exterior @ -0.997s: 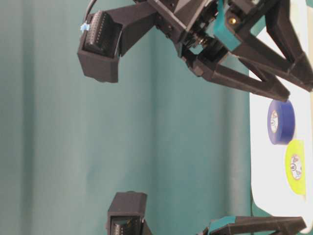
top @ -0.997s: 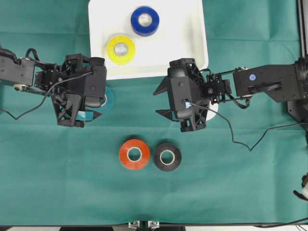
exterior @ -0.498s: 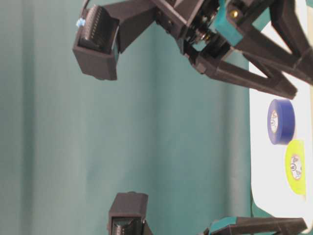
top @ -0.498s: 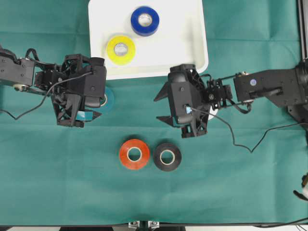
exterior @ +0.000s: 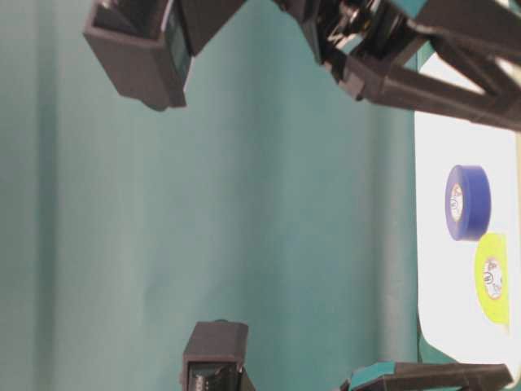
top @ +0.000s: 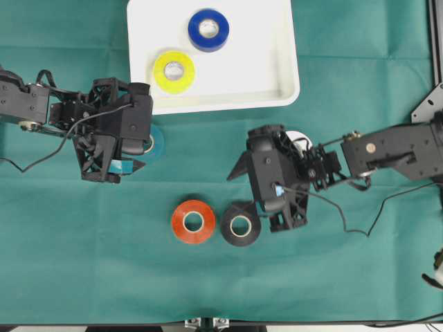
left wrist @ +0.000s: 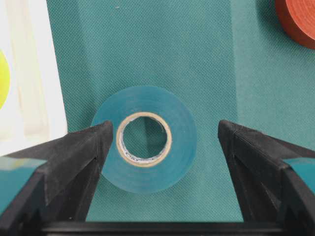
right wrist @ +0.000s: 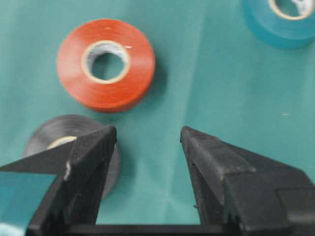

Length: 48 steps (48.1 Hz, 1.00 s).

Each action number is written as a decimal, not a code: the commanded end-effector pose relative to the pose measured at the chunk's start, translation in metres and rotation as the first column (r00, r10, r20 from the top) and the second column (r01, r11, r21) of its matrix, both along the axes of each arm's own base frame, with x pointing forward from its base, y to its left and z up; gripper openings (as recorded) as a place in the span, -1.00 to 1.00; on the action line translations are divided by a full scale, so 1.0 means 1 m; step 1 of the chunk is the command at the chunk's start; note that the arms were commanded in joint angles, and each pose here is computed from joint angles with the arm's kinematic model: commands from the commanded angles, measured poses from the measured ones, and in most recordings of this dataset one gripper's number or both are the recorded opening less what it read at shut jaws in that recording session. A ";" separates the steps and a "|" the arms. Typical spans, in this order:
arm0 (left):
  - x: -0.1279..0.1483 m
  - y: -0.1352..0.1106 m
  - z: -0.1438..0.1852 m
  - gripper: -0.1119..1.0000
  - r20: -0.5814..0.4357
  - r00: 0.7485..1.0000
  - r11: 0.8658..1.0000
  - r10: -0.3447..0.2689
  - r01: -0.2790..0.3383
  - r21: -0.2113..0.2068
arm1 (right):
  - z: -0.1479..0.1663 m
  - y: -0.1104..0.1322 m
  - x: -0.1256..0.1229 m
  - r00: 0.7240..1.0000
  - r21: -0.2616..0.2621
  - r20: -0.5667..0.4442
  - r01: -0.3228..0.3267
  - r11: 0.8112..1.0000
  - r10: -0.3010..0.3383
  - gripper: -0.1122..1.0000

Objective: Put the tape alternately from left to right into the white case.
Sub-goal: 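Move the right gripper to the black roll and grasp it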

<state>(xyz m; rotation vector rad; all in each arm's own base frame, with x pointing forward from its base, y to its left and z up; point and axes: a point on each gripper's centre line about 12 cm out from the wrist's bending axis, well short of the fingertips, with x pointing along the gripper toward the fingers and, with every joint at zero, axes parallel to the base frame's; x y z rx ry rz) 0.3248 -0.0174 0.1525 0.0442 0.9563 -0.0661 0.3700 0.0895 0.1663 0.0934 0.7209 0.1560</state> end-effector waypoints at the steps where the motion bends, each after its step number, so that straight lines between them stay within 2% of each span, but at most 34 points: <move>1: 0.002 -0.002 0.010 0.59 0.034 0.999 1.000 -0.002 0.002 -0.004 | 0.006 0.009 -0.001 1.000 0.018 0.013 -0.012 1.000 0.011 0.37; 22: 0.001 -0.002 0.009 0.59 0.029 1.000 1.000 -0.002 0.002 -0.004 | -0.010 0.015 0.000 1.000 0.020 -0.027 -0.015 1.000 0.015 0.37; 30: 0.001 -0.002 0.009 0.59 0.029 1.000 1.000 -0.003 0.003 -0.005 | -0.018 0.016 -0.001 0.998 0.033 -0.059 0.003 0.999 -0.001 0.37; 48: 0.001 -0.002 0.008 0.59 0.027 1.000 1.000 -0.002 0.002 -0.003 | -0.030 0.031 0.000 0.996 0.048 -0.092 -0.008 0.999 0.013 0.37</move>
